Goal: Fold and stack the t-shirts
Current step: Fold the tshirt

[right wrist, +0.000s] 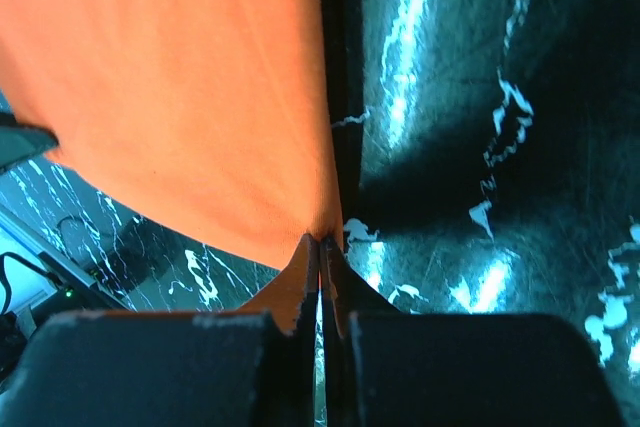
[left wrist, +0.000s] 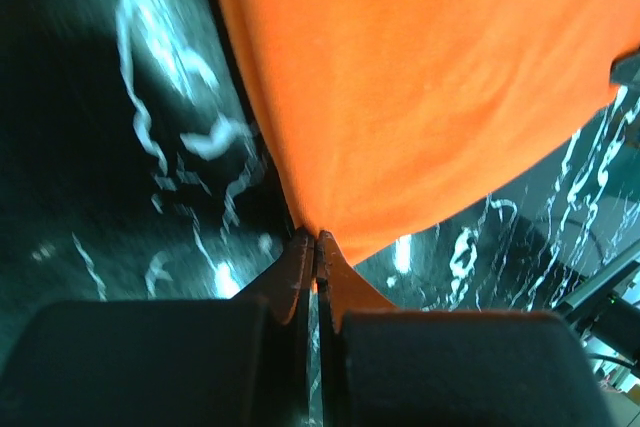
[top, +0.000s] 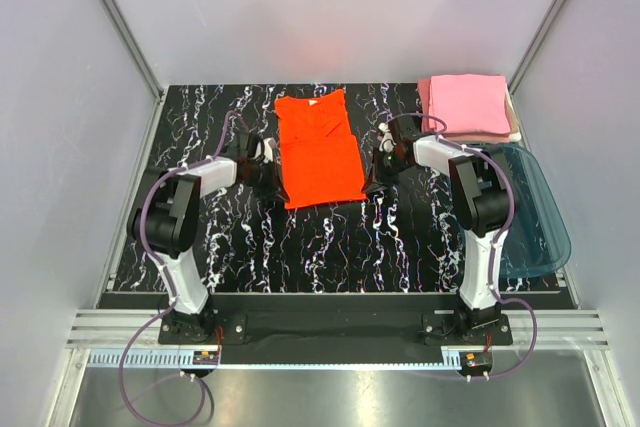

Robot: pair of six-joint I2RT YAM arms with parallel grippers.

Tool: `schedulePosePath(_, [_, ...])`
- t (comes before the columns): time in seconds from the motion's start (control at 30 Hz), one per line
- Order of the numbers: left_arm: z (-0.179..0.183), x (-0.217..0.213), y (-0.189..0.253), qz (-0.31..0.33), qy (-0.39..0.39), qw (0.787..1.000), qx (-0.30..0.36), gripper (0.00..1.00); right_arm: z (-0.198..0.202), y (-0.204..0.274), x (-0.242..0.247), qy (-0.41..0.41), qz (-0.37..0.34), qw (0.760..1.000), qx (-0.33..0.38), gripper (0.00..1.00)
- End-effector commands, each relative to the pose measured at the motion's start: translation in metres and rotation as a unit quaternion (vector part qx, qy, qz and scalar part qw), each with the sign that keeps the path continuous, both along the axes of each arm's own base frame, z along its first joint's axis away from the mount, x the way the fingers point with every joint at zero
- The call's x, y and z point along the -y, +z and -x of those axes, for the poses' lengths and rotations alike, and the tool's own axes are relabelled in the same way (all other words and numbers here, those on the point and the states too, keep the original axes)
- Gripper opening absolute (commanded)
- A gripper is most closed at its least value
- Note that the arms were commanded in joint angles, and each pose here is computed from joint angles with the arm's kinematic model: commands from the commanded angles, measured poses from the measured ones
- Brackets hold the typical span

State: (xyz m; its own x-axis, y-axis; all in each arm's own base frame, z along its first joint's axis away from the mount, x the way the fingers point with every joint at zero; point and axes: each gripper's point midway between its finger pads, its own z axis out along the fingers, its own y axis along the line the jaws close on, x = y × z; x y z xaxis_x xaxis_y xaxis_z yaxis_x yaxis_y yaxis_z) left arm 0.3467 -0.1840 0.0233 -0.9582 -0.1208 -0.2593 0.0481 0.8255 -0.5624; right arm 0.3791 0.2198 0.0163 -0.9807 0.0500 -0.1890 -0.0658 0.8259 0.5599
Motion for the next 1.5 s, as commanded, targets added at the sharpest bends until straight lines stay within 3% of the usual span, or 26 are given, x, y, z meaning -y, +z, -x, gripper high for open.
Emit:
schedulePosePath(0.0, [-0.008,0.003,0.026,0.005,0.014,0.999,0.051,0.00,-0.007,0.019,0.004,-0.015,0.000,0.999,0.034,0.00])
schedulePosePath(0.2, [-0.001,0.005,0.049,0.007,0.021,0.996,0.083,0.00,0.011,0.020,0.006,-0.027,-0.009,0.999,0.034,0.00])
schedulePosePath(0.63, [0.061,-0.002,0.000,-0.019,0.010,0.999,0.025,0.00,0.038,0.020,0.011,-0.038,0.001,0.999,0.025,0.00])
schedulePosePath(0.7, [0.064,-0.006,0.000,-0.027,0.014,0.999,0.028,0.11,0.038,0.026,0.013,-0.049,0.003,0.998,0.031,0.06])
schedulePosePath(0.73, [0.064,-0.007,0.002,-0.030,0.014,0.999,0.030,0.16,0.042,0.025,0.013,-0.051,0.003,0.998,0.027,0.15])
schedulePosePath(0.8, [0.064,-0.010,0.008,-0.035,0.017,0.999,0.036,0.25,0.044,0.032,0.013,-0.062,-0.003,0.998,0.026,0.24])
schedulePosePath(0.87, [0.067,-0.009,0.010,-0.029,0.020,0.999,0.036,0.27,0.048,0.032,0.017,-0.085,0.003,0.996,0.018,0.33])
schedulePosePath(0.97, [0.077,-0.004,0.013,0.000,0.031,0.999,0.033,0.31,0.056,0.032,0.021,-0.116,0.005,0.993,0.002,0.39])
schedulePosePath(1.2, [0.095,0.004,0.001,0.056,0.070,0.996,0.014,0.36,0.064,0.024,0.013,-0.134,-0.025,0.991,-0.019,0.43])
schedulePosePath(1.47, [0.103,-0.001,-0.012,0.030,0.079,0.996,0.007,0.35,0.070,0.002,0.014,-0.145,-0.023,0.989,-0.028,0.43])
